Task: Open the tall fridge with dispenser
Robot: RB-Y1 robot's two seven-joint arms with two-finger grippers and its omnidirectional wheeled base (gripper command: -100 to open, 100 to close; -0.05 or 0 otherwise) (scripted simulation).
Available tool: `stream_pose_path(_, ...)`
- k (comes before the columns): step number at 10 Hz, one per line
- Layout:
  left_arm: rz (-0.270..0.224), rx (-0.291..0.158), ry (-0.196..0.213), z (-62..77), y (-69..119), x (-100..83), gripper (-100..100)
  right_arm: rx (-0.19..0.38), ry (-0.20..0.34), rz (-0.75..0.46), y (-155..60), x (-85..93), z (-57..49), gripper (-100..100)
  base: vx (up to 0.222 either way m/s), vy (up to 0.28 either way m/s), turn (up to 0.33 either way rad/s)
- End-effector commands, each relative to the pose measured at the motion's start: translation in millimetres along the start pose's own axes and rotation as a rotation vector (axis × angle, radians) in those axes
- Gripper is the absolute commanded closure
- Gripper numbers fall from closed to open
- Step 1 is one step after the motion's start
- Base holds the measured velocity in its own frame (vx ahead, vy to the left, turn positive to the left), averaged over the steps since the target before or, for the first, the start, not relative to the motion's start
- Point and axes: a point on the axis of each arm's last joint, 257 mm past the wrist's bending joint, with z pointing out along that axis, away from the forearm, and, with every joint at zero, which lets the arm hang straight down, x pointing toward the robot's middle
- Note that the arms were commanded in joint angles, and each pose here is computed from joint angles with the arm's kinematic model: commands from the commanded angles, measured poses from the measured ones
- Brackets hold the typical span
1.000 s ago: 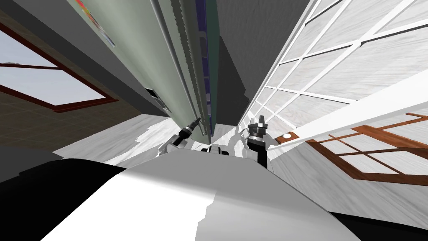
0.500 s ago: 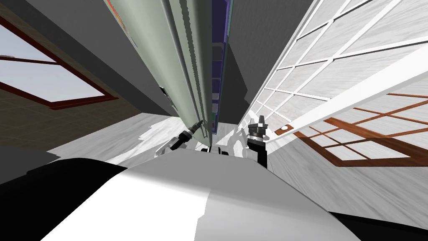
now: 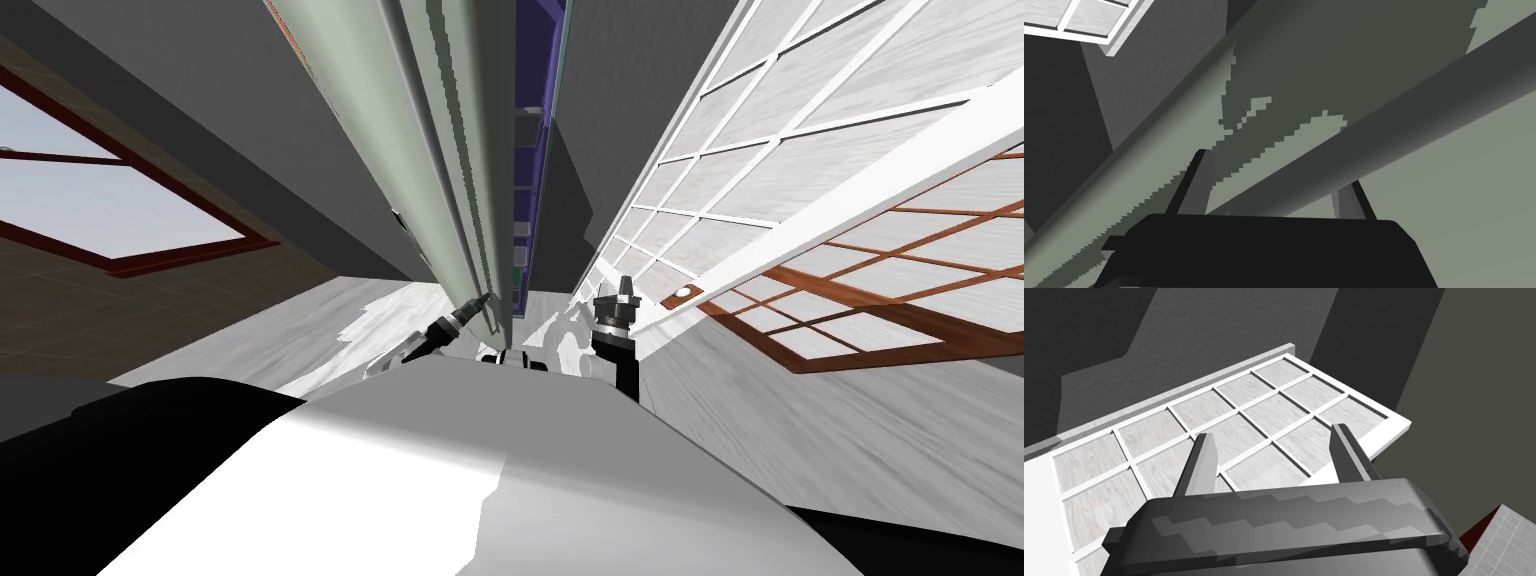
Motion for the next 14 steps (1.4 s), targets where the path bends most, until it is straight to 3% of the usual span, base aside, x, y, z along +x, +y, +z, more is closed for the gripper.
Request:
stream_pose_path(1, -0.019, 0.069, 0.044, -6.5, -24.8, 11.9, 100, 0.000, 0.000, 0.000, 0, 0.0, 0.0, 0, -0.167, 0.306, -0.112)
stream_pose_path(7, -0.043, 0.156, 0.131, -23.3, -55.9, 38.0, 100, 0.000, 0.000, 0.000, 0, 0.0, 0.0, 0, -0.147, 0.191, -0.108)
stream_pose_path(8, -0.043, 0.156, 0.131, -23.3, -55.9, 38.0, 100, 0.000, 0.000, 0.000, 0, 0.0, 0.0, 0, -0.100, 0.122, -0.062)
stream_pose_path(9, -0.013, 0.145, 0.108, -18.3, -51.1, 25.9, 100, 0.000, 0.000, 0.000, 0, 0.0, 0.0, 0, -0.041, 0.051, -0.028)
stream_pose_path(11, -0.008, 0.184, 0.142, -24.2, -61.0, 35.2, 100, 0.000, 0.000, 0.000, 0, 0.1, 0.0, 0, -0.093, 0.164, -0.193)
stream_pose_path(14, -0.008, 0.206, 0.161, -27.8, -67.0, 40.6, 100, 0.000, 0.000, 0.000, 0, 0.0, 0.0, 0, -0.122, 0.150, -0.061)
